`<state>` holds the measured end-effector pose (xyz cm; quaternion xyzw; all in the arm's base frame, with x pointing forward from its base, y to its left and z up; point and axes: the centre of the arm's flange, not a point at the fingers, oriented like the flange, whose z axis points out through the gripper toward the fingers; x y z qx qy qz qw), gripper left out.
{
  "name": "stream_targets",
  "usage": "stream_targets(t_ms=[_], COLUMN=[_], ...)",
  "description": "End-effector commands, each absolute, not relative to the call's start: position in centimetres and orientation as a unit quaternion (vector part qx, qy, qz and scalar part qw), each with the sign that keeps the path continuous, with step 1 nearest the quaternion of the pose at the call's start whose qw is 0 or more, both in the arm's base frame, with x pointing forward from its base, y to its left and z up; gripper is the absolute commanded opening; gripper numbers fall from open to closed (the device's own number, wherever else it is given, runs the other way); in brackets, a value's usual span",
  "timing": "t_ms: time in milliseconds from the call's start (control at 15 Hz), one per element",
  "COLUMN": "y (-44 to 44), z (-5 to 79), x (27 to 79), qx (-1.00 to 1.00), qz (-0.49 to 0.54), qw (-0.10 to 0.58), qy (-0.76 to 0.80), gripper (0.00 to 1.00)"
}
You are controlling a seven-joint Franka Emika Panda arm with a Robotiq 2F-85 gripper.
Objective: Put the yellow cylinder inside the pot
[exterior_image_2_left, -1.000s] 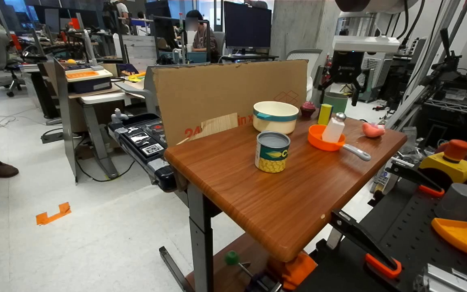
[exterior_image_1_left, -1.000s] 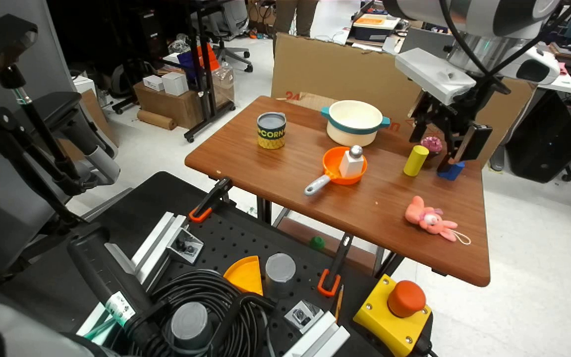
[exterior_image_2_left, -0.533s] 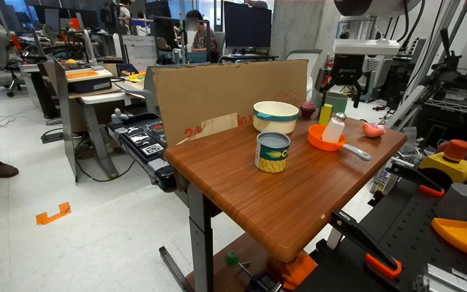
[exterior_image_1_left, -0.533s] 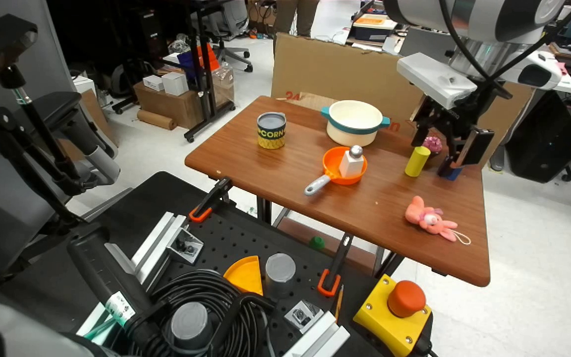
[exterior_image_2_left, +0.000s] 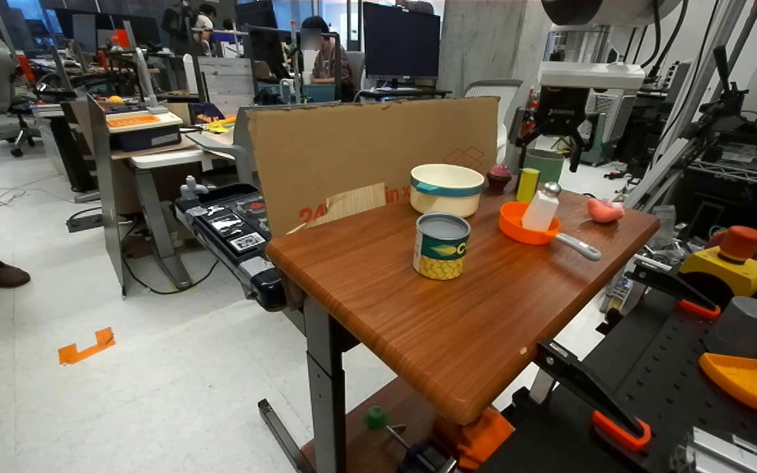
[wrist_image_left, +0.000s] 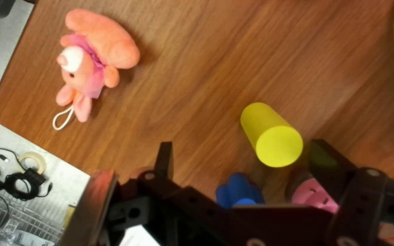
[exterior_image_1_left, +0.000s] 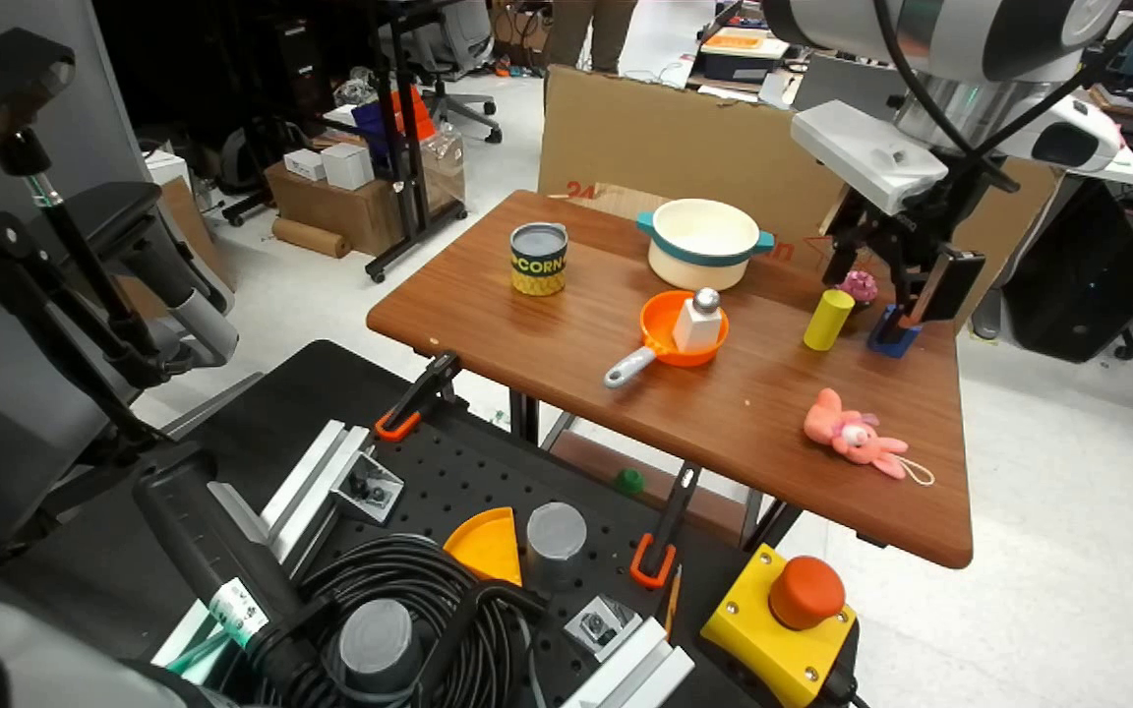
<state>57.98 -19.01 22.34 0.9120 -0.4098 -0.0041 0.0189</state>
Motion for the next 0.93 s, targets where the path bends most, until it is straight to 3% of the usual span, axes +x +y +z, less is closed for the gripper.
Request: stream_targets(t_ms=[0, 867], y=[-18.91, -18.02], z=[22.56, 21.87], x=[58.69, 58.72], qx=[0.911, 0.913], qz=[0.022, 0.012], qw=[0.007, 0.009], qy=[-0.411, -0.407], gripper=[1.0, 1.0])
